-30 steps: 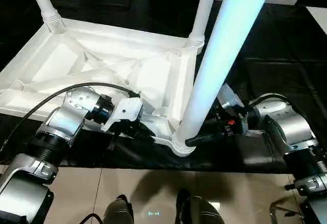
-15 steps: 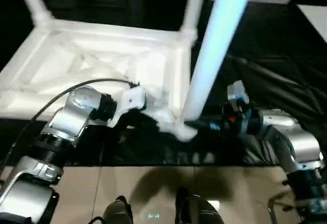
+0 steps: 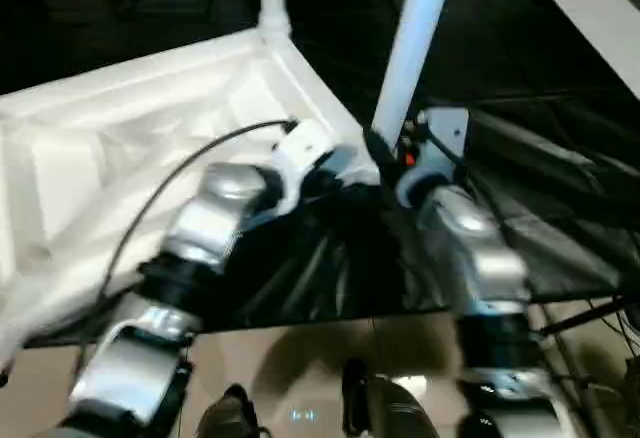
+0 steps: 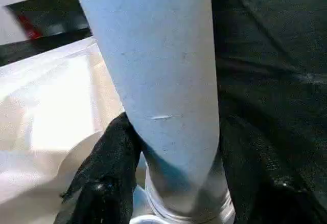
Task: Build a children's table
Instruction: Rotate leg to tighten
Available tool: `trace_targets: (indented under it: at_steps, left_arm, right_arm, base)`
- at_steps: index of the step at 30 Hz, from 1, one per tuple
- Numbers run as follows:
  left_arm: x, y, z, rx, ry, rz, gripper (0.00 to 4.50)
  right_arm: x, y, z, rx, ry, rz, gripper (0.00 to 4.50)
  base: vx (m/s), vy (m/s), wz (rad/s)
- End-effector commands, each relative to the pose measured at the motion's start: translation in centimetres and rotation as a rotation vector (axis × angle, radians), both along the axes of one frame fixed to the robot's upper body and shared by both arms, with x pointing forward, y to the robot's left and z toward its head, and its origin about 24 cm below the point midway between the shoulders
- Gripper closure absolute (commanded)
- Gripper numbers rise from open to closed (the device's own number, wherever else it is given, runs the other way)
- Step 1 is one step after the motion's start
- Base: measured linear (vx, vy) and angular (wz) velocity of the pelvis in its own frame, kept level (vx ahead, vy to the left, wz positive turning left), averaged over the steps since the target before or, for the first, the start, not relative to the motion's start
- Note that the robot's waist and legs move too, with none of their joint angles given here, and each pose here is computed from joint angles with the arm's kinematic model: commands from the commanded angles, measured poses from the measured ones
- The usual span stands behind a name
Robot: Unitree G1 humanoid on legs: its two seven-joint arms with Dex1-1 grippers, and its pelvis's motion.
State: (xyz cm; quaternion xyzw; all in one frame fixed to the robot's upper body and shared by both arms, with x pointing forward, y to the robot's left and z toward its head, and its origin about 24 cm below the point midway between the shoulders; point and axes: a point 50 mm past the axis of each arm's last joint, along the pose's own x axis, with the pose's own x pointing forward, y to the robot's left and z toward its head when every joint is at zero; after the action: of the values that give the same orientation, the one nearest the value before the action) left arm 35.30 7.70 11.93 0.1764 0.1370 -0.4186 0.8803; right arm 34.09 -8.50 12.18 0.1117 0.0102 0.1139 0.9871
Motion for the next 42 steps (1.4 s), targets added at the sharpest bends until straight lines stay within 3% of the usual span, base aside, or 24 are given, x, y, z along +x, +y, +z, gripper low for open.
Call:
trace_targets:
  at_steps: [1,6,10,13,19,22,24,30,36,42]
  left_arm:
    - [0.3,-0.7,0.4,-0.015,-0.042,0.052,4.50]
    - [-0.3,-0.2,-0.1,0.000,-0.026,0.009,4.50]
    - [-0.7,0.8,-0.5,0.008,-0.015,-0.027,4.50]
    - [-1.1,2.4,-1.2,0.021,0.018,-0.083,4.50]
    - [-1.7,3.8,-2.0,0.049,0.035,-0.201,4.50]
    - [-2.4,4.6,-2.4,0.079,0.052,-0.320,4.50]
    - [-3.4,5.5,-2.9,0.153,0.076,-0.482,4.50]
    - [-4.6,6.8,-2.7,0.192,0.156,-0.675,4.50]
    - [-4.8,7.0,-2.2,0.231,0.179,-0.806,4.50]
    - [-5.1,6.3,-1.8,0.240,0.191,-0.911,4.50]
  right_arm:
    - [-0.9,3.7,-1.7,0.044,0.089,0.129,1.81]
    - [-0.8,3.0,-1.5,0.040,0.060,0.133,1.44]
    - [-1.0,1.5,-1.3,-0.006,-0.004,0.192,1.15]
    - [-1.9,-1.7,-1.1,-0.054,-0.079,0.341,0.88]
    - [-2.9,-4.9,-0.8,-0.142,-0.117,0.554,0.37]
    - [-3.0,-6.7,-0.5,-0.217,-0.114,0.646,0.10]
    - [-3.1,-8.0,0.1,-0.265,-0.117,0.762,0.04]
    - [-3.9,-8.6,0.6,-0.366,-0.084,1.066,0.04]
    - [-4.3,-7.6,0.1,-0.396,-0.039,1.291,0.04]
    - [-4.0,-7.1,-0.1,-0.397,-0.005,1.399,0.55]
  base:
    - [0.000,0.000,0.00]
    - [0.000,0.000,0.00]
    - [0.010,-0.013,0.00]
    - [0.000,0.000,0.00]
    - [0.000,0.000,0.00]
    - [0.000,0.000,0.00]
    - [0.000,0.000,0.00]
    - [0.000,0.000,0.00]
    - [0.000,0.000,0.00]
    - [0.000,0.000,0.00]
